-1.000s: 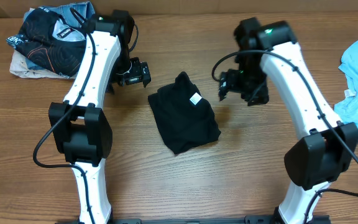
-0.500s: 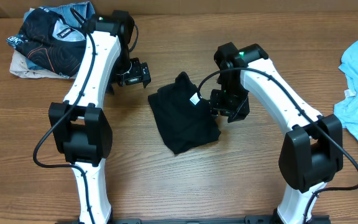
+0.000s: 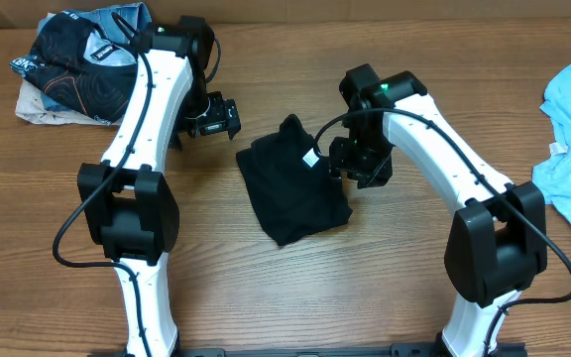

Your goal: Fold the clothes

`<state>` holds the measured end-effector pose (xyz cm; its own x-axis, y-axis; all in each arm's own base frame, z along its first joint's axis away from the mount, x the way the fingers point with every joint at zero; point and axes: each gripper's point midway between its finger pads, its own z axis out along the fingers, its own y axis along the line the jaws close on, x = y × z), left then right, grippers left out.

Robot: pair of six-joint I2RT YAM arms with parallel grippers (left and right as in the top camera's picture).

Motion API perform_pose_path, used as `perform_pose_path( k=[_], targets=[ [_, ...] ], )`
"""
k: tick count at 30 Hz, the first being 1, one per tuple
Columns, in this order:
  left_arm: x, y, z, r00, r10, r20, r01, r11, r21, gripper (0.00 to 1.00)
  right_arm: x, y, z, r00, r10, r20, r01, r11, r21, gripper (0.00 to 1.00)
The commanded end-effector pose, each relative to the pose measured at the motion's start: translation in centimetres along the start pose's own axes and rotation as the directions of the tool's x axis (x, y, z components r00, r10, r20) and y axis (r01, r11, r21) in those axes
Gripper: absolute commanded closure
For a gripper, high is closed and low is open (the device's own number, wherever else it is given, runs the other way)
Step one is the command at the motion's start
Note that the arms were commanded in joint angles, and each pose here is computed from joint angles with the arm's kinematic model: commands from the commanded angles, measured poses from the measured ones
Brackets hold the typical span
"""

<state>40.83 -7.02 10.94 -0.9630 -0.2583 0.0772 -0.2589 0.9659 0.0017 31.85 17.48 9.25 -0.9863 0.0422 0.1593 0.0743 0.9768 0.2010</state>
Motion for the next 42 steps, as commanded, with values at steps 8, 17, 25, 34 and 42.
perform_pose_path(
  k=[8, 17, 25, 34, 42],
  targets=[
    [0.3, -0.3, -1.2, 1.0, 0.004, 0.026, -0.004, 1.0, 0.018, 0.0, 0.2, 0.9, 1.9, 1.0, -0.019, -0.003, 0.019, 0.999, -0.033, 0.48],
    [0.3, -0.3, -1.2, 1.0, 0.004, 0.026, -0.004, 1.0, 0.015, 0.0, -0.2, 0.4, 2.2, 1.0, 0.0, 0.009, 0.0, 1.0, -0.014, 0.96],
    [0.2, -0.3, -1.2, 0.999, 0.004, 0.031, -0.004, 1.0, 0.017, 0.0, 0.0, -0.2, -1.7, 1.0, 0.009, 0.028, -0.011, 0.997, 0.071, 0.96],
    [0.0, -0.4, -1.2, 0.999, 0.004, 0.039, -0.005, 1.0, 0.02, 0.0, 1.2, 1.6, -4.0, 0.995, -0.101, -0.013, 0.101, 0.995, -0.003, 0.96],
    [0.0, -0.4, -1.2, 0.999, 0.012, 0.037, -0.013, 1.0, 0.02, 0.0, 1.2, 0.6, -4.0, 0.948, -0.316, -0.025, 0.317, 0.948, 0.032, 0.94]
  ],
)
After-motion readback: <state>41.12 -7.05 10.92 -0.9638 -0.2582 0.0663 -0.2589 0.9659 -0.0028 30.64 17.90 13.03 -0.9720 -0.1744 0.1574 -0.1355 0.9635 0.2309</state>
